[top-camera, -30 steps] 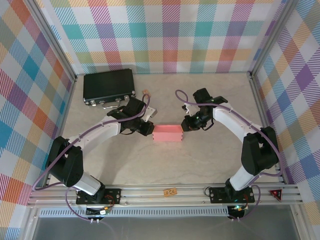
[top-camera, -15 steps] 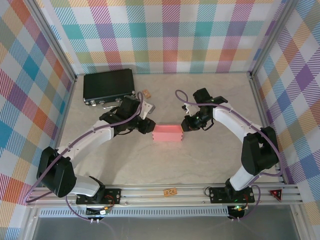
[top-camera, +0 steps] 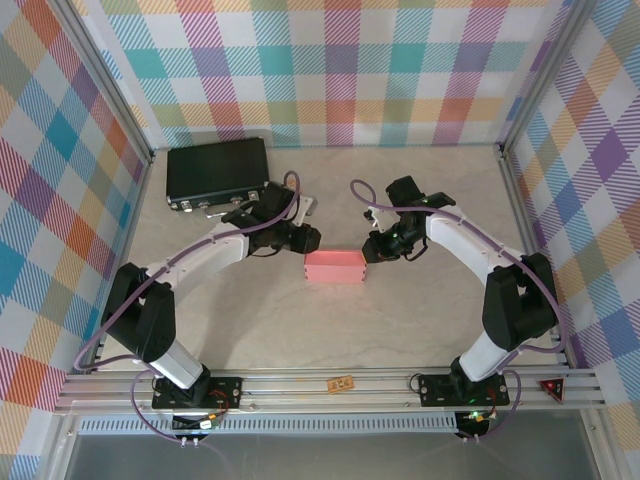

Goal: Fold the paper box

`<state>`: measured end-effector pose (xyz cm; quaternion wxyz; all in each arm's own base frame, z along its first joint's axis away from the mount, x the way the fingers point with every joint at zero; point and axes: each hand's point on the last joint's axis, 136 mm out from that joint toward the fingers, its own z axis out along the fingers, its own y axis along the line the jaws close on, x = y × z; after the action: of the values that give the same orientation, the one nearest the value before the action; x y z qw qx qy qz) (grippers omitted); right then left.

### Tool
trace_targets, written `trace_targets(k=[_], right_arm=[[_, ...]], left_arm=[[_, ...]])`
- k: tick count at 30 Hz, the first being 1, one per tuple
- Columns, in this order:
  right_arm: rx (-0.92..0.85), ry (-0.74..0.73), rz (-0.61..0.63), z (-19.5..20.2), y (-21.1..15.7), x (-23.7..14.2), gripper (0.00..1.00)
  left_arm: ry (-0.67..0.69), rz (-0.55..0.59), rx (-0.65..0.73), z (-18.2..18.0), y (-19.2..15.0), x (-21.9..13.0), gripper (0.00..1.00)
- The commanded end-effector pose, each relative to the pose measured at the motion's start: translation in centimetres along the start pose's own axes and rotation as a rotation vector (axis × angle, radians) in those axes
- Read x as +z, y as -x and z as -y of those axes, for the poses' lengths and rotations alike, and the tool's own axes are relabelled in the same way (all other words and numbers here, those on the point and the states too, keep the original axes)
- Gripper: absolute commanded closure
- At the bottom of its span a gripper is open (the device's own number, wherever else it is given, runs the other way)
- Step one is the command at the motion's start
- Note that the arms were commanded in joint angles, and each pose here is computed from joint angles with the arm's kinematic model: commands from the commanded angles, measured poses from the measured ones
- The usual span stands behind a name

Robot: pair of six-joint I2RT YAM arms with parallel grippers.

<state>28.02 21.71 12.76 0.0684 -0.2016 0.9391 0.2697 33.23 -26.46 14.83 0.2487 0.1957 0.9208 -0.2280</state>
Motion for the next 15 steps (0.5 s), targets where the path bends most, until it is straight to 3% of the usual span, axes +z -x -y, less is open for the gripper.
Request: trace_targets(k=[1, 15], right_arm=[[-0.022, 0.018, 0.000, -0.7, -0.4, -0.3, 0.81], [-0.093, 0.052, 0.121, -2.1, 0.5, -2.1, 0.54]], left_arm=[[0.009, -0.057, 0.016, 0.4, -1.1, 0.0, 0.69], [0.053, -0.093, 0.075, 0.3, -2.9, 1.1, 0.69]])
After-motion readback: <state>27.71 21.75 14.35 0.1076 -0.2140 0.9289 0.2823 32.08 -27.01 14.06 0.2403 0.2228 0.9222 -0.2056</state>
